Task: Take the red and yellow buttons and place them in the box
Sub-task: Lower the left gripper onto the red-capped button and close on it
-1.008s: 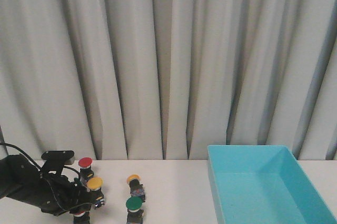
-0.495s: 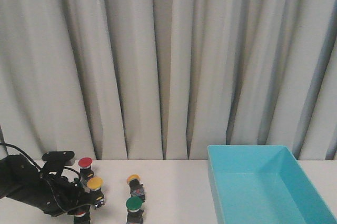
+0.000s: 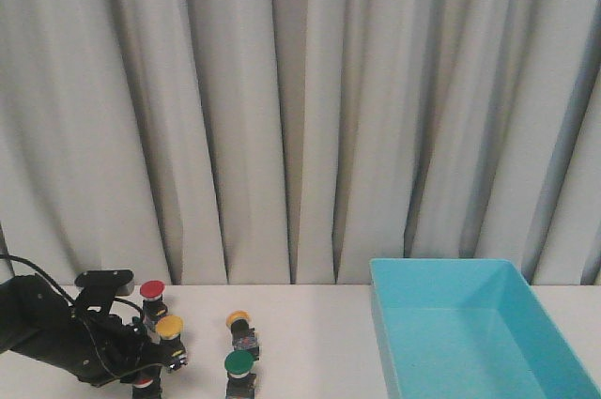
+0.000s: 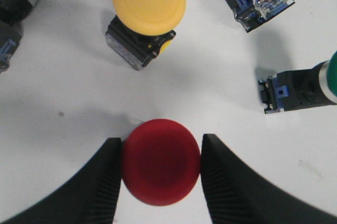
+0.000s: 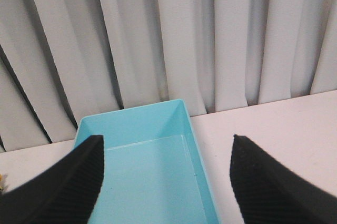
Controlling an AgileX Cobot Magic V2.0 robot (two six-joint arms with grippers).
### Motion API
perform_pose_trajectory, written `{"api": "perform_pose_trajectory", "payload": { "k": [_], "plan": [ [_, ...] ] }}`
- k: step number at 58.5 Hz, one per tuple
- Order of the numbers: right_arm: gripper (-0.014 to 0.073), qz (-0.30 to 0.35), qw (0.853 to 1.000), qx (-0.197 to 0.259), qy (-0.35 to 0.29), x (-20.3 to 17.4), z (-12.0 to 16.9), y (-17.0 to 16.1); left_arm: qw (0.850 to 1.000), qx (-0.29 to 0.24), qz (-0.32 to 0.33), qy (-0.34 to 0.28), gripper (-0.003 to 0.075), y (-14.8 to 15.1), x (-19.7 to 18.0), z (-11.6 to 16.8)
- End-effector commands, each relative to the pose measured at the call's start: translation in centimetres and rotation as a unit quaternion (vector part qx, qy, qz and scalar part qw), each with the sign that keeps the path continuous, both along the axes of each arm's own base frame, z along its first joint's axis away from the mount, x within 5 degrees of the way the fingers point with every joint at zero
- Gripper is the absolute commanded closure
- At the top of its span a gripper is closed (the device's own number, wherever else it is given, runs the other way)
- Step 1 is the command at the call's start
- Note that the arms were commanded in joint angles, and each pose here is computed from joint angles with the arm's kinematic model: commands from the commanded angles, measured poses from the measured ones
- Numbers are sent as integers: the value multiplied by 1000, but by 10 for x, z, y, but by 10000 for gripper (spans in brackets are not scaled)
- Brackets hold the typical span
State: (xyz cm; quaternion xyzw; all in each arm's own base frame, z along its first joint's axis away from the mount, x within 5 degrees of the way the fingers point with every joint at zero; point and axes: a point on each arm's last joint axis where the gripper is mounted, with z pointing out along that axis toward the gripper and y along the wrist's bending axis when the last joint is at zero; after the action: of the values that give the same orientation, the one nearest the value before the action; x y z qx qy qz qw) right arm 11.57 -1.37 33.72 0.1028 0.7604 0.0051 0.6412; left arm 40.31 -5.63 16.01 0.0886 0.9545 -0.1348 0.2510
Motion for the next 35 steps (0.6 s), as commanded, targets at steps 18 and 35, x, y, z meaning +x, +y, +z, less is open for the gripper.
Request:
{"api": "perform_pose_trajectory", "payload": {
  "k": [18, 35],
  "plan": [
    [97, 1, 999, -12, -49, 2, 18, 0, 998, -16, 6, -66, 727, -2, -2, 53],
    [98, 2, 999, -17, -46, 2, 17, 0, 995, -27, -5, -99, 727, -3, -17, 93]
  ]
}}
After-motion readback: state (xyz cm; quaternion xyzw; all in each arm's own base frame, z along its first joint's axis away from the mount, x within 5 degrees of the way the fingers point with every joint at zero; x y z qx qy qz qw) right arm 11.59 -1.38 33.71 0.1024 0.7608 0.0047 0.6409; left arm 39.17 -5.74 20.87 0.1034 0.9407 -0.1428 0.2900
